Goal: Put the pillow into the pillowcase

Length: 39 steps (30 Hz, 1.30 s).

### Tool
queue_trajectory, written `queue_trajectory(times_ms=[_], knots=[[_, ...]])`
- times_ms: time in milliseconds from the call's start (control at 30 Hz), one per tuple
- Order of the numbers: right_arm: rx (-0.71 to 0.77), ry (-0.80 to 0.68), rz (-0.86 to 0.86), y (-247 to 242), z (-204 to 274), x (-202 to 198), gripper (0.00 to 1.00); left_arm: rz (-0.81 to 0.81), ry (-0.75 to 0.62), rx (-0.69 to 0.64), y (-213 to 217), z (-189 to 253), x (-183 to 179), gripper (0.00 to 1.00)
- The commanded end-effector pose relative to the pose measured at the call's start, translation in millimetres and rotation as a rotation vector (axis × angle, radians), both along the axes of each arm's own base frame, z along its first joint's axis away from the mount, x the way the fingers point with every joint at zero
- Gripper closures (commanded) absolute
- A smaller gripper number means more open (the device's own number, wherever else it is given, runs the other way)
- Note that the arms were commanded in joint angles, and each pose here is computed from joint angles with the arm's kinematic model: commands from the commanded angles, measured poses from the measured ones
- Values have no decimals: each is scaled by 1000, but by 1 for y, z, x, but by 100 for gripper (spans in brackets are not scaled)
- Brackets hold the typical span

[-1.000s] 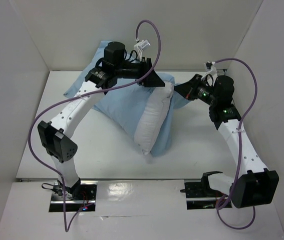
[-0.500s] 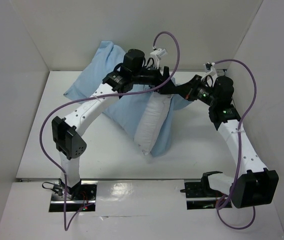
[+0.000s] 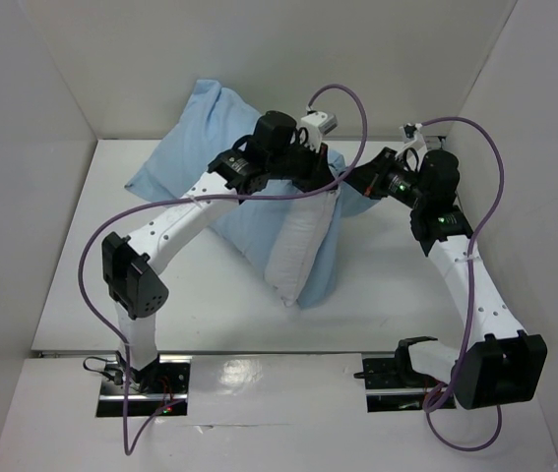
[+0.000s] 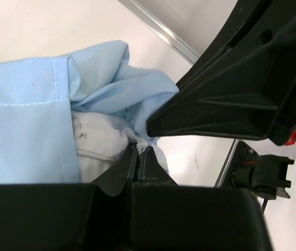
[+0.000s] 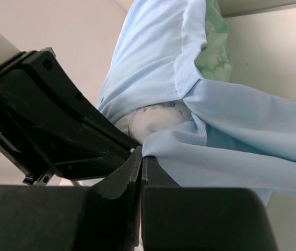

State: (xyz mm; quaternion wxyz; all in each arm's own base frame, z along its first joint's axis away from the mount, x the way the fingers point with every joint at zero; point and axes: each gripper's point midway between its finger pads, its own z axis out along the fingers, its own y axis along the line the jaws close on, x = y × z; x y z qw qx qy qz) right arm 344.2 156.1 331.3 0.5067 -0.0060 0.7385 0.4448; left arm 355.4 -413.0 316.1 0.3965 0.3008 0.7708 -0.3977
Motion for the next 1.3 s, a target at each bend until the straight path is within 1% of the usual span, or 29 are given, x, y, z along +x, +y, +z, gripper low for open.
queue_trajectory(times_ms=[0,133,167,200,233,300,333,433,567,600,633,667,700,800,833,867,900,933,1000,1033,1067,1133,1167,1200,1267], knots=[[42,-245,25,2,69,-10,100,31,5,48,17,-6,-5,100],[72,-254,39,4,75,-10,100,3,27,79,19,-27,-12,100],[80,-282,54,6,84,-13,100,5,53,95,21,-41,-7,100],[81,-293,54,6,86,-13,100,5,54,96,19,-45,-4,100],[90,-285,72,8,88,-14,100,-7,89,101,17,-55,-7,100],[98,-317,101,11,98,-20,100,6,95,96,14,-66,3,100],[105,-308,111,12,98,-21,100,6,110,108,11,-80,6,100],[126,-330,160,17,109,-34,100,27,131,96,7,-91,18,100],[157,-341,212,20,121,-56,100,78,150,95,1,-104,40,100],[153,-362,230,21,125,-62,100,91,166,119,0,-120,44,100],[157,-368,248,22,128,-70,100,96,168,109,-3,-120,47,100],[155,-367,257,23,128,-71,100,105,172,111,-1,-126,53,100],[152,-366,270,24,128,-76,100,120,204,124,2,-142,58,100],[138,-381,324,27,127,-85,100,103,225,113,-7,-151,61,100],[141,-365,346,29,121,-85,100,104,241,126,-9,-165,64,100],[140,-380,347,29,123,-85,100,95,252,137,-13,-171,61,100],[147,-361,347,29,119,-84,100,88,265,142,-15,-176,61,100],[144,-394,349,29,124,-86,100,88,281,156,-13,-186,59,100],[156,-393,353,30,125,-85,100,80,308,171,-12,-202,55,100],[160,-392,370,31,125,-85,100,91,332,200,-6,-218,50,100],[161,-429,410,36,132,-92,100,96,335,192,-7,-221,51,100],[154,-457,449,44,137,-98,100,100,373,197,-6,-233,46,100],[140,-399,440,44,125,-93,100,118,387,193,-3,-239,51,100],[128,-374,432,47,117,-90,100,118,387,193,-3,-239,51,100],[88,-329,375,43,101,-80,100,109,400,173,-5,-224,56,100]])
